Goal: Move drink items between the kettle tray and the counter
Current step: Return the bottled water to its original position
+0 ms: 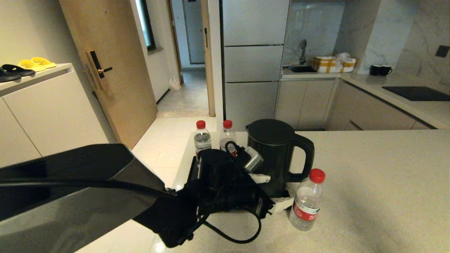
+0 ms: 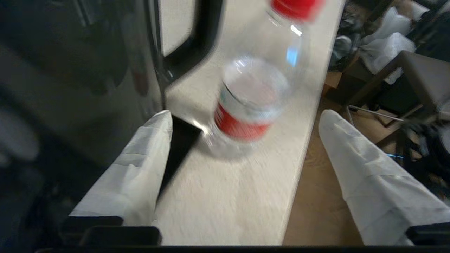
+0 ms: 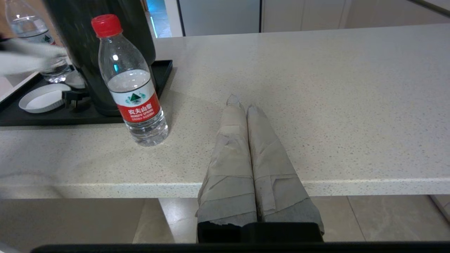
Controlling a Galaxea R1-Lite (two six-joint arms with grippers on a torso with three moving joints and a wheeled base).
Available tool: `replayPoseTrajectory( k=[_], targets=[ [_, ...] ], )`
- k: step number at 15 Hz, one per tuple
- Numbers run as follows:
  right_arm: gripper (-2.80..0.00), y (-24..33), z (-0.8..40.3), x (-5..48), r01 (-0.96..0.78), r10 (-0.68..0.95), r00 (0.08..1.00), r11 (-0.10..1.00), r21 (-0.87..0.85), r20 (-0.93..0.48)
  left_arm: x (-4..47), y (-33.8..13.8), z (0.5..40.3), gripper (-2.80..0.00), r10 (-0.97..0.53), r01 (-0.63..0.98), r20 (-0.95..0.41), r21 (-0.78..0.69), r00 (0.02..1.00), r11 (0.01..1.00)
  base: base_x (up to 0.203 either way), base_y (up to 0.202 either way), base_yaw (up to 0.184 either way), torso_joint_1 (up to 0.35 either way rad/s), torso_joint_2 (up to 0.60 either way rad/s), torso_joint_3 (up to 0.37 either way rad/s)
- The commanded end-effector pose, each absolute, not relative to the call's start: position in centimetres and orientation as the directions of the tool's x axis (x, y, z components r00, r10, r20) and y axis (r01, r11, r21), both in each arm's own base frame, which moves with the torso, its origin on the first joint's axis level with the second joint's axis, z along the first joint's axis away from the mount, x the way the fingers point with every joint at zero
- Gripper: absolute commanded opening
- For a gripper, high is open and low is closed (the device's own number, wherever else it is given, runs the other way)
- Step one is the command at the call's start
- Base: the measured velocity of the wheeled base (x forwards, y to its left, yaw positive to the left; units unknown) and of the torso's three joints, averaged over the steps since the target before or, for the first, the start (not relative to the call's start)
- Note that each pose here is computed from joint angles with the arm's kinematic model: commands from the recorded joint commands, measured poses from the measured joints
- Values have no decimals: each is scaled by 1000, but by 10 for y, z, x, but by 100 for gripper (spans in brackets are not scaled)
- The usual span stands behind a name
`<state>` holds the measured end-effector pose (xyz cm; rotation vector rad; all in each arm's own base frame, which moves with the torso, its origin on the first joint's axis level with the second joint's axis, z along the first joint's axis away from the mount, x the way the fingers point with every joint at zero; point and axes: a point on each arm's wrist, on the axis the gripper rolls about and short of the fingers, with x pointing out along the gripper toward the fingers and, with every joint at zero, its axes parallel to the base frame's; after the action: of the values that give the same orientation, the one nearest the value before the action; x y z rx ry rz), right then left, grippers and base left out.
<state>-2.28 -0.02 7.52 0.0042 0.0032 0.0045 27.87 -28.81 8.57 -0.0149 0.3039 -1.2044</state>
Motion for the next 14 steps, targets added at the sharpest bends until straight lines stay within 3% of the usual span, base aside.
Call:
replayPoseTrajectory(
  k=[1,5,14],
  targets=[
    [-280,0,75,-23,-5,5,1000,1000,5,-6,289,-310,90,0,-919,918,-247,-176,308,356,0,0,0,0,0,0],
    [-280,0,75,-23,-5,5,1000,1000,5,-5,290,-326,67,0,-892,914,-303,-124,336,387,0,0,0,0,0,0],
    [-280,0,75,-23,-5,5,1000,1000,5,-6,269,-357,67,0,-919,943,-287,-115,270,312,0,0,0,0,0,0]
  ],
)
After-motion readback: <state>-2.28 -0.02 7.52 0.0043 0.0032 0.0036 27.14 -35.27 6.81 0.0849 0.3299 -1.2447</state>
